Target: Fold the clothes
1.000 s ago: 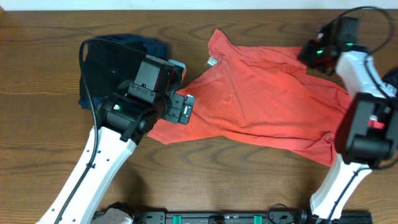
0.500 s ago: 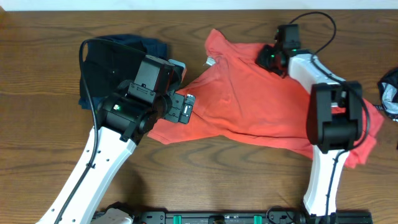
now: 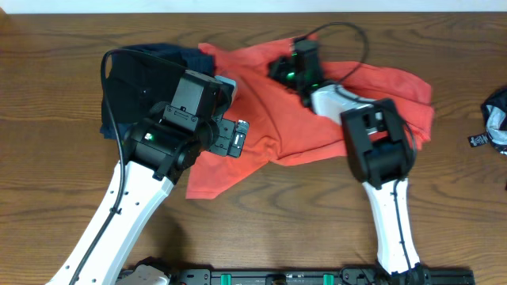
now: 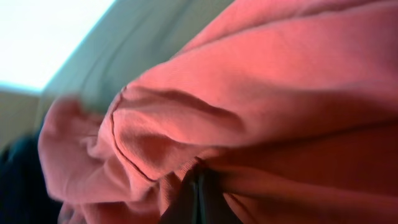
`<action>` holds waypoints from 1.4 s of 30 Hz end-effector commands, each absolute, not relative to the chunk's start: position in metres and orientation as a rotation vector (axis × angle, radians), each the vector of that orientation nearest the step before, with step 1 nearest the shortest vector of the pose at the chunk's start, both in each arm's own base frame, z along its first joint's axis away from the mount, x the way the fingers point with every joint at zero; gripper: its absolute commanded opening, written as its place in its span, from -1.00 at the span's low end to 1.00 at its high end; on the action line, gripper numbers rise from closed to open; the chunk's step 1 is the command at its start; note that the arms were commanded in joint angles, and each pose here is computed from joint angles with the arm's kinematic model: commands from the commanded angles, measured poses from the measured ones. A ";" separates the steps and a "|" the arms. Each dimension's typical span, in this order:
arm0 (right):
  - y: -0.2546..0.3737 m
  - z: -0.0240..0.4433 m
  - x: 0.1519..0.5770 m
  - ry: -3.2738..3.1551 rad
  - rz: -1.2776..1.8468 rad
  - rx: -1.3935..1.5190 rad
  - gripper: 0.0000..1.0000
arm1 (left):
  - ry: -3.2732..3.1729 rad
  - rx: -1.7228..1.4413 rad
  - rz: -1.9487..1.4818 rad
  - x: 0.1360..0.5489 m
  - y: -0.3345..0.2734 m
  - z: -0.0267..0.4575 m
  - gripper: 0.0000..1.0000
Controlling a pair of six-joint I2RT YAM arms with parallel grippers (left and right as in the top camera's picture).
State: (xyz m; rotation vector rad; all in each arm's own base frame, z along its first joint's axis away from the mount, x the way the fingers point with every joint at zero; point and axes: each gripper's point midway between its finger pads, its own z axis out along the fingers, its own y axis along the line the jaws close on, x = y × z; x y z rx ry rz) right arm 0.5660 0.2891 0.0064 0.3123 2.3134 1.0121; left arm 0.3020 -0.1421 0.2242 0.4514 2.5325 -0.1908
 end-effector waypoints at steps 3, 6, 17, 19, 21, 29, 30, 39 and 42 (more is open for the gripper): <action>0.285 0.031 0.571 2.321 1.064 0.135 -0.34 | 2.518 0.446 -0.191 0.305 -0.142 0.229 0.93; 0.249 0.078 0.579 2.272 1.074 0.048 -0.09 | 2.517 0.446 -0.191 0.305 -0.142 0.229 0.93; 0.048 0.169 0.514 2.494 0.678 0.327 0.22 | 2.528 0.448 -0.187 0.303 -0.141 0.228 0.94; 0.029 0.158 0.492 2.587 0.625 0.365 0.22 | 2.532 0.449 -0.185 0.302 -0.141 0.227 0.94; 0.021 0.146 0.472 2.675 0.609 0.358 0.22 | 2.533 0.449 -0.185 0.303 -0.141 0.227 0.94; 0.013 0.090 0.416 2.932 0.489 0.348 0.20 | 2.595 0.407 -0.180 0.306 -0.142 0.210 0.94; 0.010 0.084 0.412 2.950 0.453 0.356 0.19 | 2.608 0.399 -0.178 0.308 -0.143 0.207 0.94; 0.007 0.049 0.392 3.017 0.359 0.357 0.00 | 2.715 0.388 -0.149 0.315 -0.146 0.173 0.94; 0.012 0.040 0.382 3.051 0.363 0.350 0.01 | 2.741 0.392 -0.145 0.315 -0.147 0.165 0.94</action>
